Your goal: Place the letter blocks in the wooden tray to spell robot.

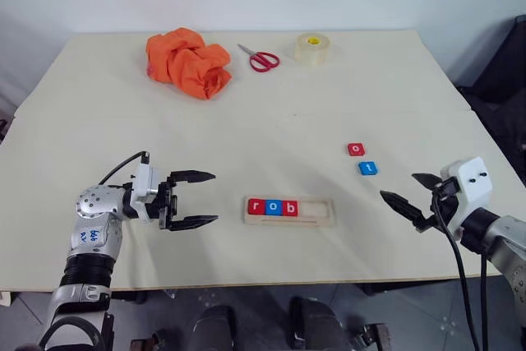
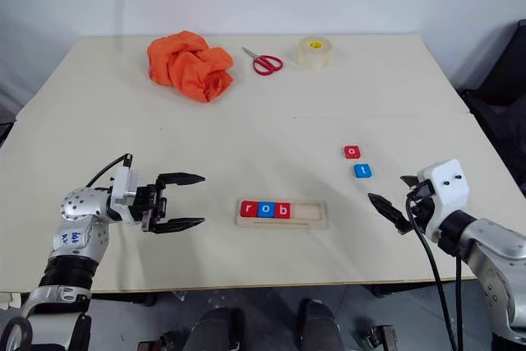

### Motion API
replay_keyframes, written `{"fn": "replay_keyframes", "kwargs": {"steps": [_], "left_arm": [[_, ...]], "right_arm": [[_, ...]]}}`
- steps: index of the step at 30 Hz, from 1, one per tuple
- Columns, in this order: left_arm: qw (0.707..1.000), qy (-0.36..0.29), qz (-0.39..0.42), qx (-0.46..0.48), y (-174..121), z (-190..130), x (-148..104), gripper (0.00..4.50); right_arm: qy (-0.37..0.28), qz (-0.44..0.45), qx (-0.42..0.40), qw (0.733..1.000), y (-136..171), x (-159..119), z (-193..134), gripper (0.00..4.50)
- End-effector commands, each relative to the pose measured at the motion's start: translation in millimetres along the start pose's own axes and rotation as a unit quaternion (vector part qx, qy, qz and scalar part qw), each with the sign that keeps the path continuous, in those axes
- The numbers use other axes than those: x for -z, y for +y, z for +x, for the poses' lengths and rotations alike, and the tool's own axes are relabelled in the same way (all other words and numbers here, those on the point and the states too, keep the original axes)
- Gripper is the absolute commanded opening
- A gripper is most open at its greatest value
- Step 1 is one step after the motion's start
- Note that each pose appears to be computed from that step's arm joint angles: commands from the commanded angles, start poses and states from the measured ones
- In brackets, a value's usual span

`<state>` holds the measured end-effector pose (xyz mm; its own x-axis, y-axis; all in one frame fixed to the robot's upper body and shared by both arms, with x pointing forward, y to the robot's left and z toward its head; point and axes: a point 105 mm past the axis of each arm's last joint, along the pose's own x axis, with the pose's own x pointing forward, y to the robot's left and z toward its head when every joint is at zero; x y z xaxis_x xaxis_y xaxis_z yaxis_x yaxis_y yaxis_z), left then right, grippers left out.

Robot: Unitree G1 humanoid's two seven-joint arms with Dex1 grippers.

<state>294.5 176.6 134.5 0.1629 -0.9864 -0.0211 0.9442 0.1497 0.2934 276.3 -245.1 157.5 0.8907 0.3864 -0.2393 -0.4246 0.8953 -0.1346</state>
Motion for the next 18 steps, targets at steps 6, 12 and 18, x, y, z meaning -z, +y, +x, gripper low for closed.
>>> {"fn": "replay_keyframes", "kwargs": {"steps": [6,12,18], "left_arm": [[1.000,-0.002,0.020,-0.016,3,-4,-9,4.50],[0.999,-0.002,0.024,-0.033,-3,-7,-9,4.50],[0.998,0.000,0.020,-0.052,-13,-10,-8,4.50]], "right_arm": [[-0.005,0.018,0.009,1.000,2,-17,51,4.44],[0.020,0.020,0.047,0.999,-13,-22,102,4.44],[0.030,0.018,0.066,0.997,-22,-23,132,4.44]]}}
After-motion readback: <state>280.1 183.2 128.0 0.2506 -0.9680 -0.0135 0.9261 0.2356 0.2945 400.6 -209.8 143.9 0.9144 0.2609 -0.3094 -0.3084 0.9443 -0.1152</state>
